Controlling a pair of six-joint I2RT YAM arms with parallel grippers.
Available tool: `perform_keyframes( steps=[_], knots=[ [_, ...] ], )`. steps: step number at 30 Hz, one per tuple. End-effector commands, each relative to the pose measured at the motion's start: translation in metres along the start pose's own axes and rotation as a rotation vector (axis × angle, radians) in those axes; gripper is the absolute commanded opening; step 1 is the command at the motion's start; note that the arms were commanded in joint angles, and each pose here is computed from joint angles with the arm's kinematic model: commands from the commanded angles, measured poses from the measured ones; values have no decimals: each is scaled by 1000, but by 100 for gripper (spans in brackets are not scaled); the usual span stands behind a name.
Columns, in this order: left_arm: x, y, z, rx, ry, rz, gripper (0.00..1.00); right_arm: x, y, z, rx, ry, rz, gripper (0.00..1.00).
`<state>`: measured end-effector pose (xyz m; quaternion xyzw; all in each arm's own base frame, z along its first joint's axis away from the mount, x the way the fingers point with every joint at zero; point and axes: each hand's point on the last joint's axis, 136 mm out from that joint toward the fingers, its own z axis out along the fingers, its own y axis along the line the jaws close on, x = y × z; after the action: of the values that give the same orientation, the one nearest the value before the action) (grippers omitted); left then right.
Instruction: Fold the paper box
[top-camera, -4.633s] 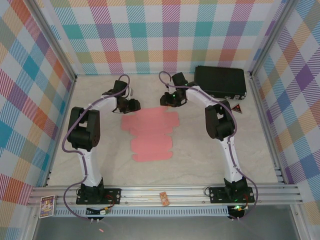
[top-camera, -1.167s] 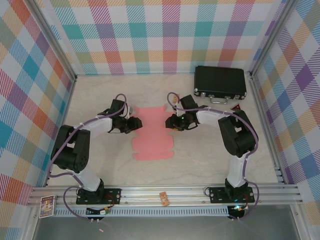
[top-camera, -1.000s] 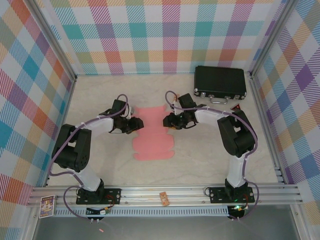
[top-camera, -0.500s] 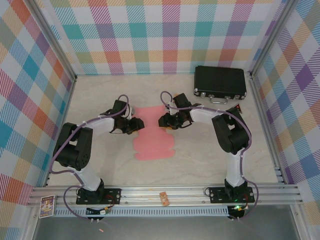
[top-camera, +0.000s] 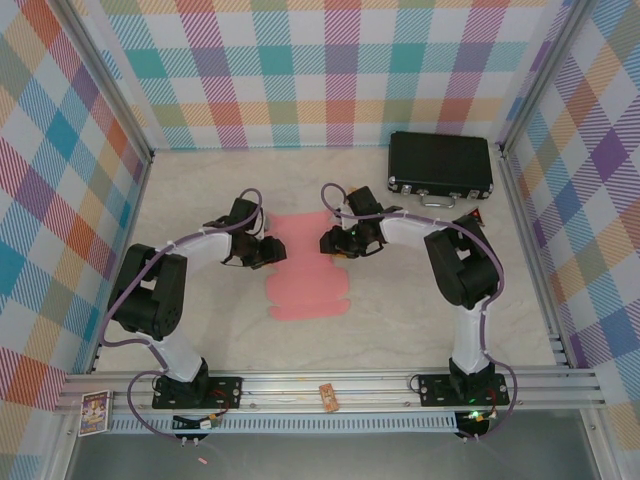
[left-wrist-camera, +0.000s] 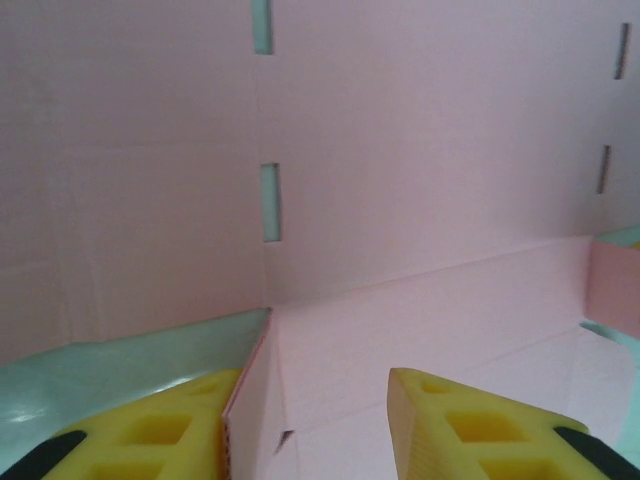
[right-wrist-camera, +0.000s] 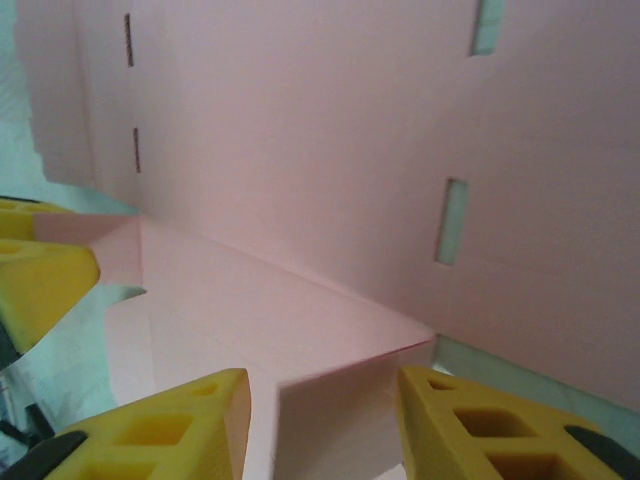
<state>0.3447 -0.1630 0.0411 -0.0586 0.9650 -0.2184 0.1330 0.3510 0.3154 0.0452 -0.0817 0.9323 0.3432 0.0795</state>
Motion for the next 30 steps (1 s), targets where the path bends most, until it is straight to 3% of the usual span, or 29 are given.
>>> perform_keyframes(
  steps=[1,7,11,17,22,25,30],
  knots=[
    [-1,3,-14,-80,-8,60,39,-4,1,-20,77,-60,-26,43],
    [-3,5,-10,-109,-2,90,25,-21,-8,-44,178,-135,-55,44],
    [-5,6,-11,-126,-5,104,24,-49,-14,-55,195,-174,-60,44],
    [-8,7,-10,-142,-18,120,20,-97,-23,-44,240,-181,-86,42],
    [-11,10,-6,-161,-5,144,5,-132,-24,-40,281,-192,-105,43],
    [-13,10,-5,-170,-2,160,0,-142,-27,-35,295,-167,-110,44],
    [-23,7,-6,-182,-29,248,0,-140,-34,-30,306,-135,-126,45]
  ],
)
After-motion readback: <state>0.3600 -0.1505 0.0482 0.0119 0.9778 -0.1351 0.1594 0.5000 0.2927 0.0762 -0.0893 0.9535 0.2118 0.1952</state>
